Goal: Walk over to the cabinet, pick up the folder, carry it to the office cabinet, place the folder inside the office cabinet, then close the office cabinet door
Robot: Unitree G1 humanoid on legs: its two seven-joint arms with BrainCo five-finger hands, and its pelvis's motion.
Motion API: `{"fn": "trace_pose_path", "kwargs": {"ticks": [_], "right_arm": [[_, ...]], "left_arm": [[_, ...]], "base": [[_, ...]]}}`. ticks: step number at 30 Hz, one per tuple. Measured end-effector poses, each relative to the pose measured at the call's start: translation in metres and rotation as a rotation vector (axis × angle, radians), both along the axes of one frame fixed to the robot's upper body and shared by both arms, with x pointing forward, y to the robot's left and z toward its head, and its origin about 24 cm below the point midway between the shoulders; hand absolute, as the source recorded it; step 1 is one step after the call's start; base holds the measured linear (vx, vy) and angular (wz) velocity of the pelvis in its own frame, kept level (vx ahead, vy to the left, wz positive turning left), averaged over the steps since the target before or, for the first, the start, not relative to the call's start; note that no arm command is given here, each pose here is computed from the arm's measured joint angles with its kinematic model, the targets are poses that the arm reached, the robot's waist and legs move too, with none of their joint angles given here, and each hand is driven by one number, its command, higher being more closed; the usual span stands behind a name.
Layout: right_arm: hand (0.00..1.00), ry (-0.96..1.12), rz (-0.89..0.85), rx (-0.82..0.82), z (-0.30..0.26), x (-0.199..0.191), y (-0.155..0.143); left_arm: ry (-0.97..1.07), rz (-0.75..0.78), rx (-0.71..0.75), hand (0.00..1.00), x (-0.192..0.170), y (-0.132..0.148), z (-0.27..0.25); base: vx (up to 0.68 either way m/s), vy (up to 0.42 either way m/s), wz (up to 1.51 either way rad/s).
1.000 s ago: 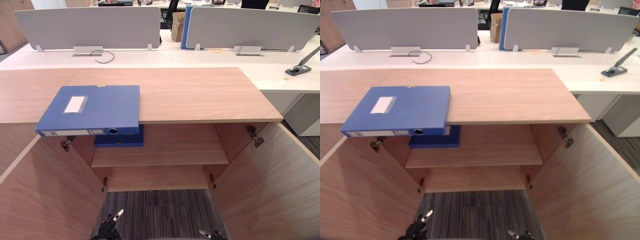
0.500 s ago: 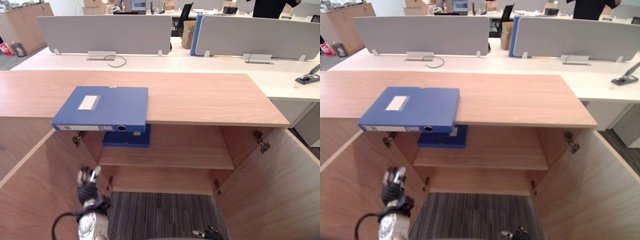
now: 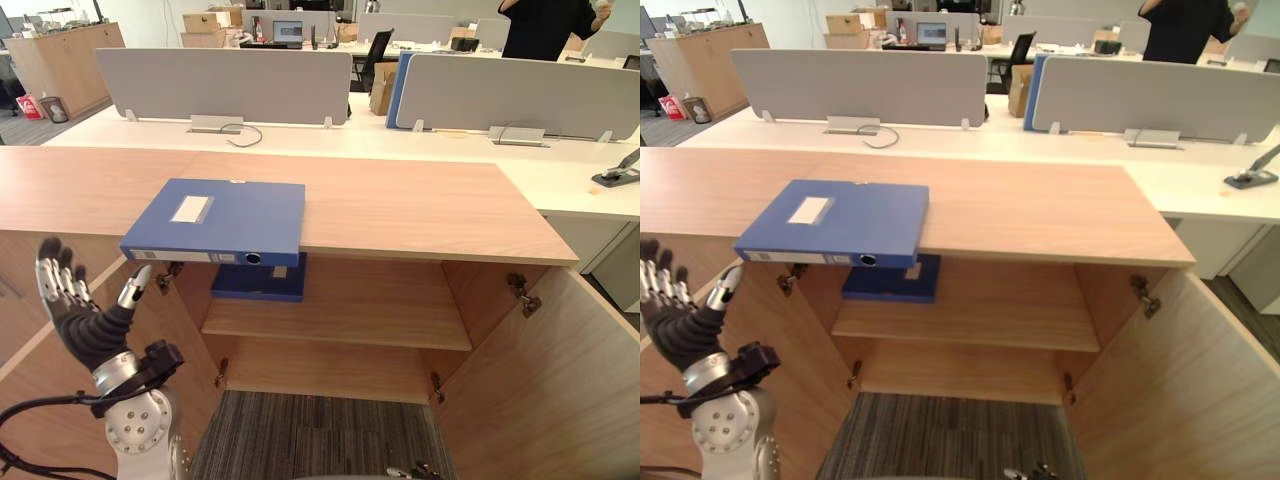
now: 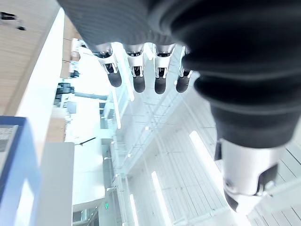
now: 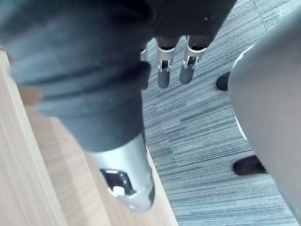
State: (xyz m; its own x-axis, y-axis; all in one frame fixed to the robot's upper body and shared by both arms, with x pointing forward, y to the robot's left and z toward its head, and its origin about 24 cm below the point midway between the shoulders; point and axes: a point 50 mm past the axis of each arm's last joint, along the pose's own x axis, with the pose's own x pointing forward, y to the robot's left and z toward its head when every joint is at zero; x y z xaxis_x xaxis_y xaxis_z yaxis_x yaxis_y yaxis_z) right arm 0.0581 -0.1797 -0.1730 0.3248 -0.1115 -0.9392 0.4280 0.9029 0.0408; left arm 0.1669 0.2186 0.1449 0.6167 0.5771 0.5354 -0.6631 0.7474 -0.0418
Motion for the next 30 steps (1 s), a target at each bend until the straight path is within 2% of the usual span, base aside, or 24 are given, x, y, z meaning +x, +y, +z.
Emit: {"fn": "trace_pose_path", "kwargs": {"ticks": [3,7,10,13,18,24,30], "right_arm": [[0.0,0.001,0.001,0.002,0.0,-0.001,0.0],[0.0,0.0,0.006,0.004,0.0,-0.001,0.0],[0.0,-0.002,0.009,0.005,0.0,0.0,0.0],[0.0,0.006,0.013,0.013,-0.001,0.0,0.001],[0.0,0.024,0.014,0.016,-0.002,0.0,0.0],[0.0,0.029,0.001,0.008,-0.002,0.001,-0.003],[0.0,0.031,-0.002,0.011,-0.002,0.002,-0.003]], "left_arm": [[-0.025,0.034,0.146,0.0,0.01,-0.013,0.013],[-0.038,0.011,0.406,0.0,0.021,-0.032,0.028],[-0.036,-0.002,0.542,0.0,0.027,-0.041,0.03],[0.032,-0.031,0.651,0.0,0.042,-0.048,0.018],[0.117,-0.163,0.924,0.0,0.062,-0.072,-0.008],[0.215,-0.209,1.192,0.0,0.078,-0.061,-0.03],[0.272,-0.181,1.303,0.0,0.087,-0.045,-0.035]], "base": [[-0.06,-0.011,-0.01],[-0.02,-0.012,-0.04],[0.0,0.0,-0.07],[0.01,-0.002,-0.07],[0.0,0.0,0.0],[-0.05,-0.014,0.04],[-0.01,-0.002,0.01]]}}
